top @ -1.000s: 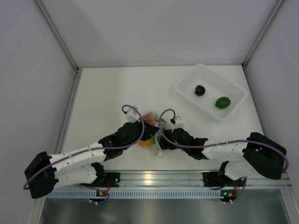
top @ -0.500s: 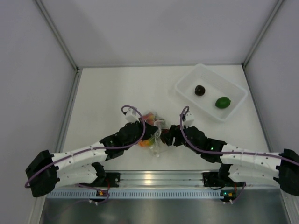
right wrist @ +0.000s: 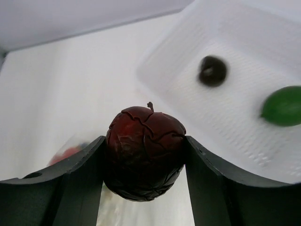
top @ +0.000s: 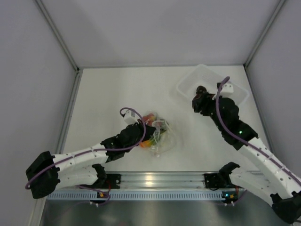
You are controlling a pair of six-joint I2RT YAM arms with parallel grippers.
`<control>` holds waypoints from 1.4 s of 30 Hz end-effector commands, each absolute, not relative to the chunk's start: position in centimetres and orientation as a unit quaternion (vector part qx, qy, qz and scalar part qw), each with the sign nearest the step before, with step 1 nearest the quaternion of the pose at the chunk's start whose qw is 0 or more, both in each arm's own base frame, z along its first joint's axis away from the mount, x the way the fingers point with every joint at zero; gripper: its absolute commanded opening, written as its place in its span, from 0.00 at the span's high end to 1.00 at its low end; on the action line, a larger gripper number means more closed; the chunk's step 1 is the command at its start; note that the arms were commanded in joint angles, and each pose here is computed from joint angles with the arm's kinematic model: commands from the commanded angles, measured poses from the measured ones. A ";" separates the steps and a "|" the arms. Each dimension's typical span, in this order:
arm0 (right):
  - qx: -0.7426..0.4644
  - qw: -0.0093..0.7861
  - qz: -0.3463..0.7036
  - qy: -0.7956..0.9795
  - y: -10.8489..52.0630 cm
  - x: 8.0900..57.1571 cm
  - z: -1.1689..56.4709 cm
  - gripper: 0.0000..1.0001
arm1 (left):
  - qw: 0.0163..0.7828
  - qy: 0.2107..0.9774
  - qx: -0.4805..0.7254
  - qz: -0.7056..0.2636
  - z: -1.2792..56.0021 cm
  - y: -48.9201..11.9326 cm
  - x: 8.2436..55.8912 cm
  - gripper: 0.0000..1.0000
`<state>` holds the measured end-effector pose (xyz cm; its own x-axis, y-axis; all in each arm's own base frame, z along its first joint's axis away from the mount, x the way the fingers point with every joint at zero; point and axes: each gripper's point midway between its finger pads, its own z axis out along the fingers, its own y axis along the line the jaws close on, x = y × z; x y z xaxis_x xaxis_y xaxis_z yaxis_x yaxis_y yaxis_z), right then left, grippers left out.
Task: Open the zip-top bag and remove the fake food
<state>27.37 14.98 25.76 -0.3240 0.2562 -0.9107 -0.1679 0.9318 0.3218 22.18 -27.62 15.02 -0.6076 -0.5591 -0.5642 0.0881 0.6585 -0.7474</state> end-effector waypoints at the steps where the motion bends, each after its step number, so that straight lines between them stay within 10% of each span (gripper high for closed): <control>1: 0.046 0.536 0.110 0.836 10.1 32.0 24.2 0.63 | 0.424 0.815 -0.152 -0.364 15.1 -27.3 23.1 1.00; 12: 0.143 0.425 -0.003 0.894 1.7 42.9 16.3 0.55 | 0.402 0.823 -0.126 -0.380 15.8 -27.5 23.6 1.00; 23: 0.129 0.415 -0.010 0.900 1.9 42.6 15.8 0.03 | 0.396 0.807 -0.060 -0.434 19.8 -29.8 22.6 1.00; 42: 0.011 0.461 0.434 0.774 26.4 22.8 20.2 0.46 | 0.413 0.767 -0.062 -0.488 25.3 -32.1 22.7 1.00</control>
<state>22.86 23.80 17.10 -0.6175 0.2727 -0.7378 -0.3645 0.7320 0.5756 22.33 -30.98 20.76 -0.6950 -0.4380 -0.5702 0.2461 0.6002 -0.7610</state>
